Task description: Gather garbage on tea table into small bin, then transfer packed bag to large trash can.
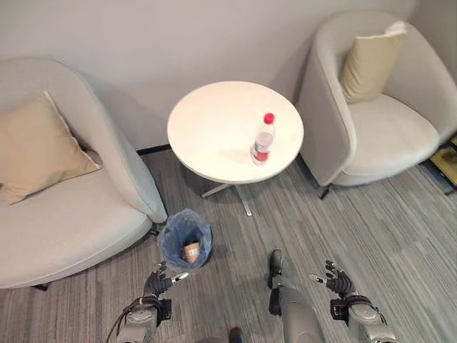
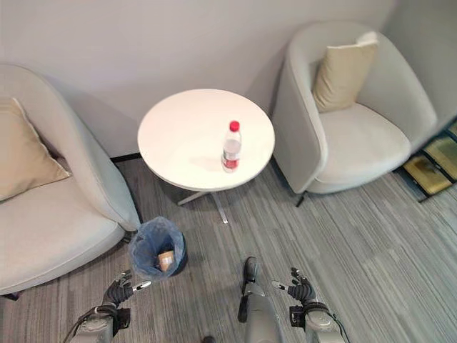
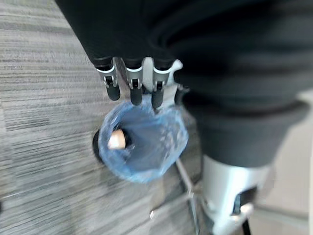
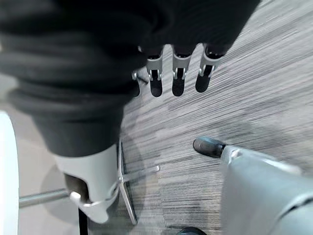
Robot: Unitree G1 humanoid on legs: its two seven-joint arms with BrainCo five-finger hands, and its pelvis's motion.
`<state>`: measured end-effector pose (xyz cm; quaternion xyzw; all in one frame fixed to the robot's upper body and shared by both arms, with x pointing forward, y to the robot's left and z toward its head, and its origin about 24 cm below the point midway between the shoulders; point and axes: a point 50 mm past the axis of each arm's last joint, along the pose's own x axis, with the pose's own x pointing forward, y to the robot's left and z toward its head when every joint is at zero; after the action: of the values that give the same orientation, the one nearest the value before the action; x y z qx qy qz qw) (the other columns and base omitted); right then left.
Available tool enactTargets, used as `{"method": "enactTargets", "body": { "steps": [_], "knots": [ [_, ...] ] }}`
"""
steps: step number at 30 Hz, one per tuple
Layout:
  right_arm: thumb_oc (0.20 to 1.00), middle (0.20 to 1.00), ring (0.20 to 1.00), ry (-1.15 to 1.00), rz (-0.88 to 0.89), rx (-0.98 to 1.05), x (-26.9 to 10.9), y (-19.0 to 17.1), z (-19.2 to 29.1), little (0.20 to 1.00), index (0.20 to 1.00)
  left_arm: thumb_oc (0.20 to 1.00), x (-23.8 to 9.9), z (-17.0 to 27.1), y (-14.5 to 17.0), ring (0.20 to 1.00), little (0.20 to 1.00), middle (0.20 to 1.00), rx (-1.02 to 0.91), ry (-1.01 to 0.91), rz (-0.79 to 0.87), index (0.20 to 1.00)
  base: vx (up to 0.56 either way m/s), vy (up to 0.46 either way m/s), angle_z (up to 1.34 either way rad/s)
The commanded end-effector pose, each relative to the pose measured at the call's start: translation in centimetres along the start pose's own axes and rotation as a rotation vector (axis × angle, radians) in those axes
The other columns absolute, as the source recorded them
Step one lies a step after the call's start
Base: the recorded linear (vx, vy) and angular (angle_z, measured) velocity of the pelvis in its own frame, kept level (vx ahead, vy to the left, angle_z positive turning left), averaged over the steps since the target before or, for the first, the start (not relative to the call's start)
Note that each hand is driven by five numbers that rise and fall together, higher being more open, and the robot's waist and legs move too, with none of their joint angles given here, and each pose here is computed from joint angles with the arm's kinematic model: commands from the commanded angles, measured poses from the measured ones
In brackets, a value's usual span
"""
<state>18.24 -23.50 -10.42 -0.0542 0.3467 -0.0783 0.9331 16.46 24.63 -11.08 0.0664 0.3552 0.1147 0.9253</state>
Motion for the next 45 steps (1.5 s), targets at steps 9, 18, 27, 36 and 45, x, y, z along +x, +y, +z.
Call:
{"method": "enactTargets", "body": {
  "steps": [9,18,27,36,45],
  "knots": [
    [1.000,1.000,1.000,-0.076,-0.045,-0.042,-0.1,-2.5,1.3,1.000,1.000,1.000,0.2,0.8,-0.4,1.000,1.000,1.000,0.007,-0.040,-0.024,1.000,0.18,-0.215,0.31],
    [1.000,1.000,1.000,-0.085,-0.071,-0.012,0.2,-2.8,1.8,1.000,1.000,1.000,0.6,1.4,-1.7,1.000,1.000,1.000,0.058,-0.046,-0.075,1.000,0.08,-0.046,0.25],
    [1.000,1.000,1.000,-0.054,-0.036,-0.033,0.0,-1.7,0.9,1.000,1.000,1.000,0.2,-0.3,-0.2,1.000,1.000,1.000,0.078,0.012,-0.040,1.000,0.05,0.099,-0.29],
    [1.000,1.000,1.000,-0.306,-0.051,-0.272,-1.0,-2.8,6.0,1.000,1.000,1.000,-0.5,-0.7,0.8,1.000,1.000,1.000,0.079,-0.002,-0.013,1.000,0.04,0.011,-0.10],
    [1.000,1.000,1.000,-0.598,-0.015,-0.570,-2.8,-2.1,12.4,1.000,1.000,1.000,-1.1,-1.4,0.2,1.000,1.000,1.000,0.100,-0.004,-0.042,1.000,0.01,-0.005,-0.01]
  ]
}}
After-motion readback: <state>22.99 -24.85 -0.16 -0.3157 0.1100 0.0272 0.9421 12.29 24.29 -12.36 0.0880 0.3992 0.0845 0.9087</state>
